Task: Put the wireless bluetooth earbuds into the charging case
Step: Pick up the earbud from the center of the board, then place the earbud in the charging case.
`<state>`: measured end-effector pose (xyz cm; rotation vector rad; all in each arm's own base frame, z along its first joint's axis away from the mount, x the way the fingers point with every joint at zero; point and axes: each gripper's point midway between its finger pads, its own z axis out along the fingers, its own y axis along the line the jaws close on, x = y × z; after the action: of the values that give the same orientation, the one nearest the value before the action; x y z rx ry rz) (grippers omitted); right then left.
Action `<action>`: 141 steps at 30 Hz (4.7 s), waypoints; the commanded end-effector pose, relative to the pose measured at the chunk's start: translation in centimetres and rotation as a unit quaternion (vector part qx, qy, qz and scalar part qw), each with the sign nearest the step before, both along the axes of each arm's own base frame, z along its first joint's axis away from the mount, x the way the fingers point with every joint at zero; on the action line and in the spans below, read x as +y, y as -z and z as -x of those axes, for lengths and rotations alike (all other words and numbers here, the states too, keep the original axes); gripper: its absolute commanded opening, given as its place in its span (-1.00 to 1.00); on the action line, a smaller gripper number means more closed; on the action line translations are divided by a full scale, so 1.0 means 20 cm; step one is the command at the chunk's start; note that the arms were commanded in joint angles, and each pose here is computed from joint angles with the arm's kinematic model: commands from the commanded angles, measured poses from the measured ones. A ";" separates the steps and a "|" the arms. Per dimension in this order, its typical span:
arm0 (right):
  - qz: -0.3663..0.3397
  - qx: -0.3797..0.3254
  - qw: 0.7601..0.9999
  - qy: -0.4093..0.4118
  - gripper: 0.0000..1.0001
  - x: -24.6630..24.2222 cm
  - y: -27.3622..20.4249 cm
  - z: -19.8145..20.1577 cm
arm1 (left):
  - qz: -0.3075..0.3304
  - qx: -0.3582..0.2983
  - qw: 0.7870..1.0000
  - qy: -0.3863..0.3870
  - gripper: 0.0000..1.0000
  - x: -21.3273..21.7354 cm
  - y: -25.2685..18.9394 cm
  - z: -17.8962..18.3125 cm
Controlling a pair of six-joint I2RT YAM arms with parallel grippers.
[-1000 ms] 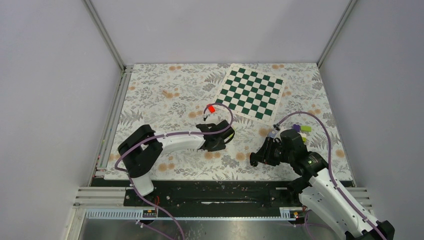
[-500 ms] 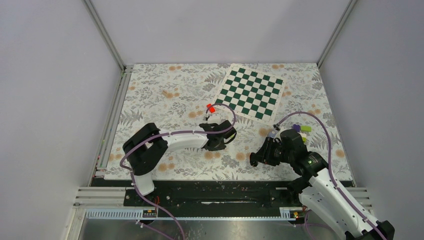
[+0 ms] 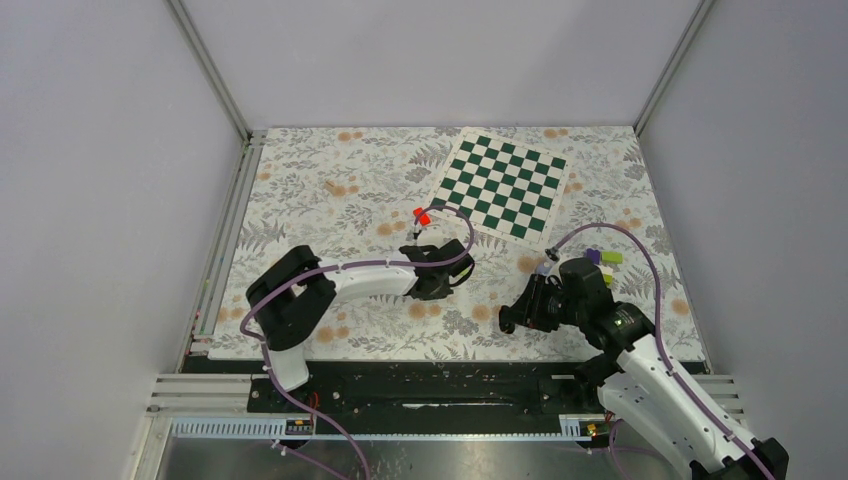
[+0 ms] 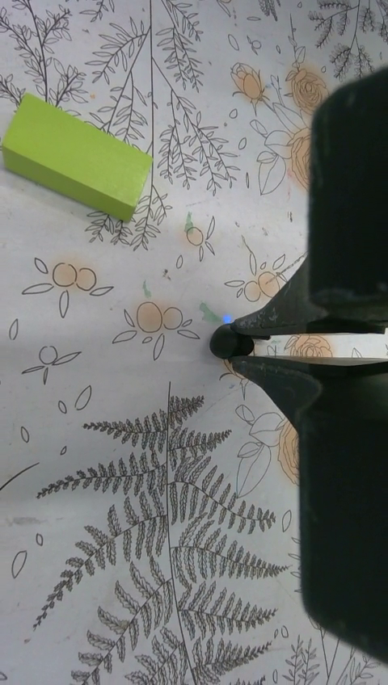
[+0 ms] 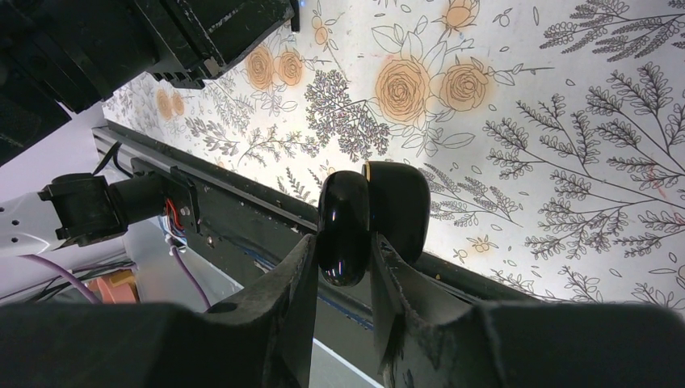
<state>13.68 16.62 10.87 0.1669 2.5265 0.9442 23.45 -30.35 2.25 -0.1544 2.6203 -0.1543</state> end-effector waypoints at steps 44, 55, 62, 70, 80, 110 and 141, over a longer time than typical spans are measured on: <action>-0.438 -0.051 0.885 -0.151 -1.00 0.50 -0.69 -0.16 | 0.422 -0.388 0.773 0.273 -1.00 0.03 -1.28 0.37; -0.477 -0.043 0.863 -0.163 -1.00 0.50 -0.74 -0.15 | 0.409 -0.414 0.768 0.266 -1.00 0.03 -1.26 0.34; -0.478 -0.045 0.861 -0.170 -1.00 0.50 -0.76 -0.13 | 0.405 -0.439 0.761 0.255 -1.00 0.05 -1.29 0.32; -0.478 -0.043 0.860 -0.175 -1.00 0.50 -0.76 -0.12 | 0.404 -0.456 0.751 0.254 -1.00 0.05 -1.35 0.32; -0.491 -0.034 0.851 -0.183 -1.00 0.49 -0.82 -0.10 | 0.368 -0.508 0.726 0.281 -1.00 0.04 -1.39 0.31; -0.507 -0.012 0.842 -0.185 -1.00 0.47 -0.88 -0.06 | 0.290 -0.560 0.698 0.338 -1.00 0.01 -1.38 0.34; -0.558 0.064 0.818 -0.124 -1.00 0.45 -0.98 -0.12 | 0.262 -0.580 0.661 0.397 -1.00 -0.03 -1.31 0.42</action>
<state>15.74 26.11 27.90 0.2628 1.9050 2.4436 16.05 -30.29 28.45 0.6371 1.1384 -0.9196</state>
